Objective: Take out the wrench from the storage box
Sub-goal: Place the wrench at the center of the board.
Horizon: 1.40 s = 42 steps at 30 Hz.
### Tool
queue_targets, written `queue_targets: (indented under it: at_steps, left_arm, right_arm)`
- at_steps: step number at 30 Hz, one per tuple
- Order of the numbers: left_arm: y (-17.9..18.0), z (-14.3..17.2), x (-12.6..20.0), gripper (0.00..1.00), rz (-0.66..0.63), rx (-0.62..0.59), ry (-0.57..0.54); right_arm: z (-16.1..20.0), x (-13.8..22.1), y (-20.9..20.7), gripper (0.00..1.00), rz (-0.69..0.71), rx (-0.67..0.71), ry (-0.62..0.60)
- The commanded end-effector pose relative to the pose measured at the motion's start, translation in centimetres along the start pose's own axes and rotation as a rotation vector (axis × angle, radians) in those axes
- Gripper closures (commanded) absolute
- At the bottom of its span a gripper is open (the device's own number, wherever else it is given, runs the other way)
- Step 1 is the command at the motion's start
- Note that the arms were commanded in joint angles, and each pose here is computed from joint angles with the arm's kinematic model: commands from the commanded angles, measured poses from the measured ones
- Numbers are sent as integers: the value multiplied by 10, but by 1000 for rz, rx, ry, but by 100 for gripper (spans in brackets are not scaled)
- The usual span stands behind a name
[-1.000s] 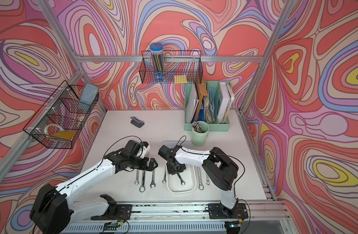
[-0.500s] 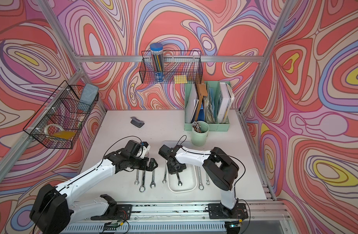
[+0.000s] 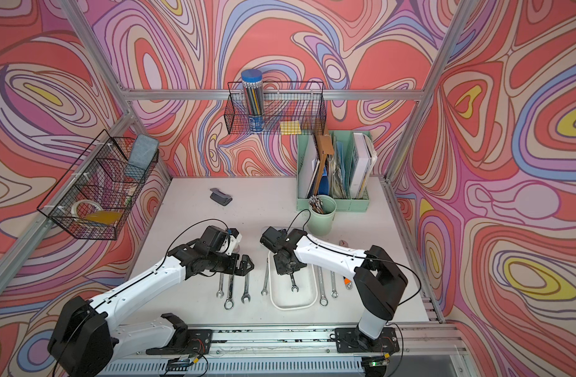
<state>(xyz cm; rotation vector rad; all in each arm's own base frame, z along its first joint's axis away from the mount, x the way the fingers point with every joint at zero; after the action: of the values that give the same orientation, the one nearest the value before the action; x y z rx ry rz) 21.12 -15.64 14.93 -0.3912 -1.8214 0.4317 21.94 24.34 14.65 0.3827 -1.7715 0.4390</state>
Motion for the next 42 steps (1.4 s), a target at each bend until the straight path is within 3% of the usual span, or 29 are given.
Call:
queue_targets:
  at_steps: [1,11,28,42]
  left_arm:
    - [0,-2,0,1,3,7,6]
    - [-3,-4,1,1,6,5,6]
    - [-2,-6,-4,1,-8,7,20]
    - [-8,-13,-3,1,3,11,57]
  right_arm:
    - [-3,31,-20,97,68,-7,-37]
    - [15,60,-100,97,150,-68,-9]
    - [47,17,-225,96,215,-185,146]
    - [64,-32,-246,96,214,-240,320]
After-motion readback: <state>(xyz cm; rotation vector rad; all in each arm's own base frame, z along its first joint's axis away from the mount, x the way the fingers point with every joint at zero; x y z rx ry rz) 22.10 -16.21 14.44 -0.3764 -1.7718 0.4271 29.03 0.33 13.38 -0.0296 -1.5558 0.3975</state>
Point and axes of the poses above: each gripper's point midway between its finger pads, its own x axis back along the fingers, its own y axis along the line the jaws close on, z = x × y, the point moved 6 cm from there along x, back along the fingers, and after that the axes turned 14 degrees about x, right-handed, at the moved point
